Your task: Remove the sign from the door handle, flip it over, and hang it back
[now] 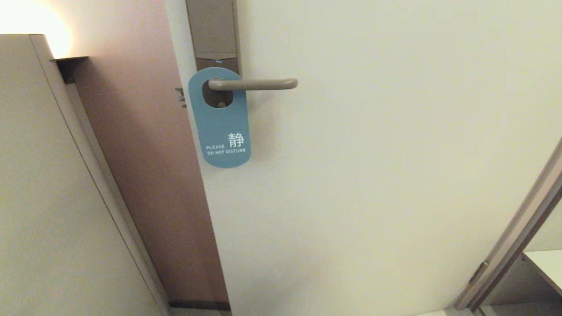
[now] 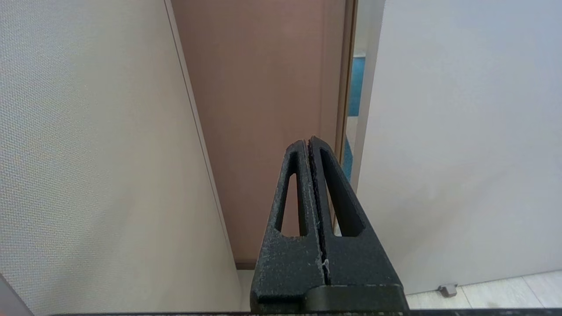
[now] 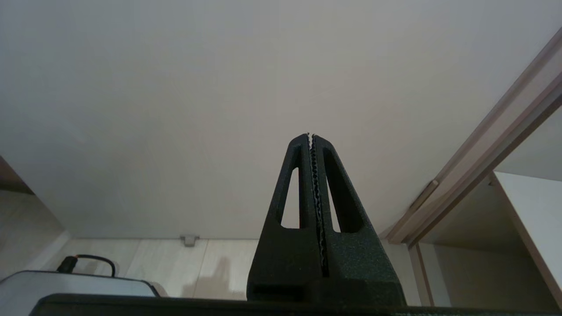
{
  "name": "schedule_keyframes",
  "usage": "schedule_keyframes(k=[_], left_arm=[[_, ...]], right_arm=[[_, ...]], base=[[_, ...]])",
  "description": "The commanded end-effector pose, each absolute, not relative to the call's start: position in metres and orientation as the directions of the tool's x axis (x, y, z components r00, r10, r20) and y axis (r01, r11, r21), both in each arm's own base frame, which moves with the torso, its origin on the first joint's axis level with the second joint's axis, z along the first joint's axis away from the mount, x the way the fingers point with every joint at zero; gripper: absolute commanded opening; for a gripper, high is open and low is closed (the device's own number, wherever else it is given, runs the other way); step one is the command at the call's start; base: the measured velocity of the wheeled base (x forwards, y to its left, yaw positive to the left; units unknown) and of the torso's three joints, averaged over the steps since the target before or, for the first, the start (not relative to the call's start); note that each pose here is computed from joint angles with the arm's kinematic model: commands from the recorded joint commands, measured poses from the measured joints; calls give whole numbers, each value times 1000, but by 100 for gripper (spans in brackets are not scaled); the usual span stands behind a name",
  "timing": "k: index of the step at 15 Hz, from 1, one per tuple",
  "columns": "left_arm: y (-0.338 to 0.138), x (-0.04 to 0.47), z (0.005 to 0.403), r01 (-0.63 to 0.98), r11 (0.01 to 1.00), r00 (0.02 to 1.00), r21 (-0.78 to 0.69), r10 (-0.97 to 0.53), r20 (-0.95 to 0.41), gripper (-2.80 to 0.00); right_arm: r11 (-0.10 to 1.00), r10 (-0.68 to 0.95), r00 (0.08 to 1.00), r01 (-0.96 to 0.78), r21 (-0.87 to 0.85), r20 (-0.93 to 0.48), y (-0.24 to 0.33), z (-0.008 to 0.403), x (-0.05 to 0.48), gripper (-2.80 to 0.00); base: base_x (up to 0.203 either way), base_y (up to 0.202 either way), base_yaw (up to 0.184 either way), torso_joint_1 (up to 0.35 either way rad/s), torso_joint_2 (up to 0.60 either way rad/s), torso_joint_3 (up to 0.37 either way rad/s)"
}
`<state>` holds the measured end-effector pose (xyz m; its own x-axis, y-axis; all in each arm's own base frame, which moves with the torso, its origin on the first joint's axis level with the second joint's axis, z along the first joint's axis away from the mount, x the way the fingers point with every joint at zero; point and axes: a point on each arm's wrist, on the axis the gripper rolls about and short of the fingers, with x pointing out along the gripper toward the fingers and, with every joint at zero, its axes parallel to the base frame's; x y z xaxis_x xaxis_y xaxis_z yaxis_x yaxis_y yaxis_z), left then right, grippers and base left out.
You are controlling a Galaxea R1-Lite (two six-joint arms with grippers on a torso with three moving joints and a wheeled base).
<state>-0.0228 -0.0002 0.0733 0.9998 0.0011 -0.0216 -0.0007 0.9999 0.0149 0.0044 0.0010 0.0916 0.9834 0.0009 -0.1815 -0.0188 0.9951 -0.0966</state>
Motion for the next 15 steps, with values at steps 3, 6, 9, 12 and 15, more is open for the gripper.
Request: schedule_keyframes(k=[3, 6, 9, 12, 15], left_arm=[[0, -23, 73, -1, 1000, 1000, 15, 2, -21, -280], [0, -23, 73, -1, 1000, 1000, 15, 2, -21, -280], [0, -23, 73, -1, 1000, 1000, 15, 2, -21, -280], [0, -23, 73, -1, 1000, 1000, 15, 2, -21, -280], [0, -23, 73, -1, 1000, 1000, 15, 2, -21, -280]], right_arm=[[994, 26, 984, -45, -102, -178, 1, 82, -6, -280], [994, 36, 986, -52, -97, -165, 1, 77, -11, -280], [995, 36, 995, -45, -94, -91, 1, 77, -16, -280], [995, 36, 999, -39, -97, -27, 1, 75, -21, -280], [995, 35, 999, -36, -96, -6, 1, 75, -23, -280]], base=[[0, 0, 0, 0, 0, 0], [0, 0, 0, 0, 0, 0], [0, 0, 0, 0, 0, 0], [0, 0, 0, 0, 0, 0], [0, 0, 0, 0, 0, 0]])
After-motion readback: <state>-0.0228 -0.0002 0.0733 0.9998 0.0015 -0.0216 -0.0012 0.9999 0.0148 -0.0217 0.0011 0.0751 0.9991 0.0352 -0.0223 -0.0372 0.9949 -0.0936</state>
